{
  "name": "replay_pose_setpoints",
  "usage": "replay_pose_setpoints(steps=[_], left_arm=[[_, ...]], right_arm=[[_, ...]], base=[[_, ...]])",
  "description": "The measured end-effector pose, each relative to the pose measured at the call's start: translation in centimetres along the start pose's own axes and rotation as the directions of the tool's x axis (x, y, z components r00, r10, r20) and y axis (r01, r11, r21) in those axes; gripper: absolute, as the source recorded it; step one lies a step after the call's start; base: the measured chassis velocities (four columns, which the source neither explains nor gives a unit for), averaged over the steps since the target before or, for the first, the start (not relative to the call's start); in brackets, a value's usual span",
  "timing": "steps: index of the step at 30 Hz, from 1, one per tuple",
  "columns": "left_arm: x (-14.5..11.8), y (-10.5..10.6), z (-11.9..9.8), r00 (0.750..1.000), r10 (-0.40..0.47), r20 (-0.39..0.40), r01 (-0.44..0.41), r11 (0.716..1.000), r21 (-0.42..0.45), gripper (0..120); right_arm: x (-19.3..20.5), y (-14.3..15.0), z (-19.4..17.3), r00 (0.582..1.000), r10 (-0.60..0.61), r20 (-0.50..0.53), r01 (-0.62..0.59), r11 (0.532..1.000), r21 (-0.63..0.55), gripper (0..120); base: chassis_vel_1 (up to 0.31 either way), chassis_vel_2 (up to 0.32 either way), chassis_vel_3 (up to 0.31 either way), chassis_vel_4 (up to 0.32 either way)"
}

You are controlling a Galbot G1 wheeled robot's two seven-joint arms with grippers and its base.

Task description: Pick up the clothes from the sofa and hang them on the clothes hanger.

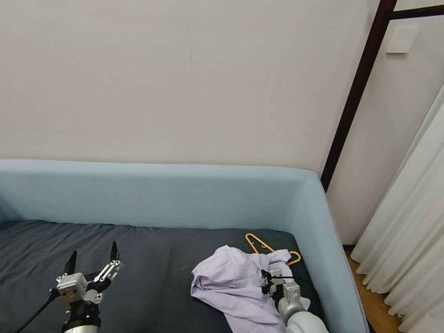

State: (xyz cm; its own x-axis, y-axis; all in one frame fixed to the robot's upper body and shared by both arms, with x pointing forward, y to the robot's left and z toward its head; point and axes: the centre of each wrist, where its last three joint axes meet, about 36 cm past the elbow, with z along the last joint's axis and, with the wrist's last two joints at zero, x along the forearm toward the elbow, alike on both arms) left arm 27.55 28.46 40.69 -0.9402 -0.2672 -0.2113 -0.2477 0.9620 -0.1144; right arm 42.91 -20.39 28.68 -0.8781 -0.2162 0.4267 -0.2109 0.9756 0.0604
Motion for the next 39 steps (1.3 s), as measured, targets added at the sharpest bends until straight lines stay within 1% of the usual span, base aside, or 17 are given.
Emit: replay_pose_setpoints(steps=[2,5,8,10,11,14,15,17,20,21,26,27,30,31,35,36,39], left_arm=[[0.0,0.0,0.0,1.0,0.0,0.001,0.0,1.0,0.001,100],[-0.4,-0.3,0.0,1.0,-0.002,0.007,0.002,1.0,0.01,100],[-0.5,-0.4,0.2,1.0,-0.003,0.007,0.003,1.0,0.017,100],[-0.6,-0.7,0.6,1.0,-0.001,0.002,0.001,1.0,0.024,100],[-0.6,-0.7,0.6,1.0,-0.001,0.002,0.001,1.0,0.024,100],[-0.8,-0.8,0.7,1.0,0.0,0.004,0.0,1.0,0.027,100],[-0.8,-0.8,0.7,1.0,0.0,0.004,0.0,1.0,0.027,100],[-0.9,-0.8,0.6,1.0,0.002,0.005,-0.002,1.0,0.027,100],[-0.8,-0.7,0.5,1.0,0.004,0.007,-0.004,1.0,0.025,100],[-0.8,-0.7,0.5,1.0,0.004,0.007,-0.004,1.0,0.025,100],[-0.9,-0.2,0.0,1.0,0.0,0.017,0.0,1.0,0.022,100],[-0.9,-0.2,0.0,1.0,0.0,0.017,0.0,1.0,0.022,100],[-1.0,-0.1,-0.2,1.0,-0.004,0.022,0.004,1.0,0.025,100],[-1.0,-0.1,-0.2,1.0,-0.004,0.022,0.004,1.0,0.025,100],[-1.0,-0.1,-0.4,1.0,-0.01,0.028,0.01,1.0,0.028,100],[-1.0,-0.1,-0.4,1.0,-0.01,0.028,0.01,1.0,0.028,100],[-1.0,-0.1,-0.6,0.999,-0.016,0.032,0.016,1.0,0.027,100]], right_arm=[[0.1,0.0,-0.2,1.0,-0.003,0.005,0.003,1.0,-0.007,0],[1.2,0.1,-3.0,0.997,-0.03,0.071,0.034,0.997,-0.063,0],[1.9,-0.1,-4.6,0.993,-0.042,0.109,0.051,0.996,-0.079,0],[2.9,-0.4,-7.2,0.982,-0.066,0.176,0.084,0.992,-0.098,0],[2.9,-0.4,-7.2,0.982,-0.066,0.176,0.084,0.992,-0.098,0],[3.9,-0.9,-10.3,0.94,-0.127,0.315,0.161,0.984,-0.082,0],[3.9,-0.9,-10.3,0.94,-0.127,0.315,0.161,0.984,-0.082,0],[4.4,-1.3,-12.2,0.899,-0.167,0.404,0.205,0.977,-0.054,0],[5.0,-2.4,-16.4,0.801,-0.217,0.558,0.265,0.964,-0.006,0],[5.0,-2.4,-16.4,0.801,-0.217,0.558,0.265,0.964,-0.006,0],[5.4,-3.9,-23.5,0.66,-0.251,0.708,0.327,0.945,0.03,0],[5.4,-3.9,-23.5,0.66,-0.251,0.708,0.327,0.945,0.03,0],[5.4,-4.9,-27.6,0.594,-0.27,0.758,0.354,0.934,0.055,0],[5.4,-4.9,-27.6,0.594,-0.27,0.758,0.354,0.934,0.055,0],[4.9,-6.2,-33.1,0.524,-0.305,0.795,0.412,0.908,0.077,0],[4.9,-6.2,-33.1,0.524,-0.305,0.795,0.412,0.908,0.077,0],[4.6,-6.5,-36.4,0.462,-0.351,0.814,0.477,0.872,0.105,0]], base=[[0.0,0.0,0.0,0.0],[0.0,0.0,0.0,0.0],[0.0,0.0,0.0,0.0],[0.0,0.0,0.0,0.0],[0.0,0.0,0.0,0.0],[0.0,0.0,0.0,0.0],[0.0,0.0,0.0,0.0],[0.0,0.0,0.0,0.0],[0.0,0.0,0.0,0.0],[0.0,0.0,0.0,0.0],[0.0,0.0,0.0,0.0],[0.0,0.0,0.0,0.0],[0.0,0.0,0.0,0.0],[0.0,0.0,0.0,0.0],[0.0,0.0,0.0,0.0],[0.0,0.0,0.0,0.0],[0.0,0.0,0.0,0.0]])
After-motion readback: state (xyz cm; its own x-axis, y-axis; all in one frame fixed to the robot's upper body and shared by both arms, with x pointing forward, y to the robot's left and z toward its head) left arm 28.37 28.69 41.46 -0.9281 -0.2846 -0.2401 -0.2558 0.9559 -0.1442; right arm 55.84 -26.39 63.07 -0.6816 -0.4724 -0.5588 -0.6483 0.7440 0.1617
